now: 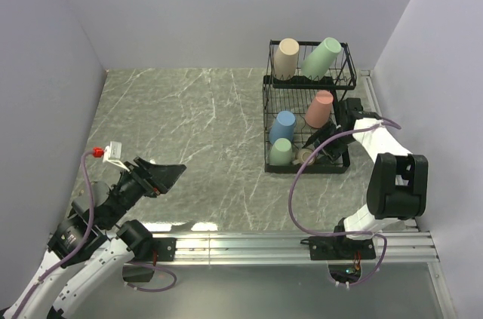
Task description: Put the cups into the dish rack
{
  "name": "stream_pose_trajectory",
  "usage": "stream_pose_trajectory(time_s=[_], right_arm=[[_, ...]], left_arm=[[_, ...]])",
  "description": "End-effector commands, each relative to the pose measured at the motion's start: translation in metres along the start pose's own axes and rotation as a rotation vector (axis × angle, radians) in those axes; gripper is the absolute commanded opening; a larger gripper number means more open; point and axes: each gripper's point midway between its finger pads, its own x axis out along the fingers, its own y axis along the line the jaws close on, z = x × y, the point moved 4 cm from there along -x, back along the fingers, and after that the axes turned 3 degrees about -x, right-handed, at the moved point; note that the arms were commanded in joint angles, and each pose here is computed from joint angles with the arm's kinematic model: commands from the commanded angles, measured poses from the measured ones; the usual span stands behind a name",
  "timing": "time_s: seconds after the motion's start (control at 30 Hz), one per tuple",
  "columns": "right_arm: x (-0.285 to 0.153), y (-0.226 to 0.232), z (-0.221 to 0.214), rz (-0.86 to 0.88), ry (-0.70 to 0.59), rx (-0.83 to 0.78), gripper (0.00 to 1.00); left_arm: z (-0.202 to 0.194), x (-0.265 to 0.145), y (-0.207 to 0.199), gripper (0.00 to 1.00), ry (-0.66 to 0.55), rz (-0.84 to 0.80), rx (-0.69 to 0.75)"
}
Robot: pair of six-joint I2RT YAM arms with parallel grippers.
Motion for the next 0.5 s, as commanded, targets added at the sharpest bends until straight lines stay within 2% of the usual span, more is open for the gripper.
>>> stream_pose_trajectory(time_s=[0.0, 0.07, 0.17, 0.2, 0.47], right_arm=[[0.002, 0.001, 0.003, -0.02, -0.023, -0.022, 0.64], [0.0, 0.002, 0.004, -0.027, -0.035, -0.029, 0.7], [-0.009, 0.003, 0.008, -0.038, -0.077, -0.036, 0.9], [-0.014, 0.006, 0.009, -0.027, -0.095, -0.044, 0.94], [-0.035, 0.017, 0.012, 0.008, -0.153, -0.07, 0.97]], left_arm=[[0.01, -0.007, -0.01, 0.85, -0.036, -0.03, 0.015], [0.01, -0.007, -0.01, 0.85, -0.034, -0.032, 0.016], [0.009, -0.006, -0.01, 0.85, -0.028, -0.032, 0.014], [0.01, -0.005, -0.011, 0.85, -0.03, -0.035, 0.013], [0.009, -0.002, -0.014, 0.85, -0.017, -0.042, 0.011]])
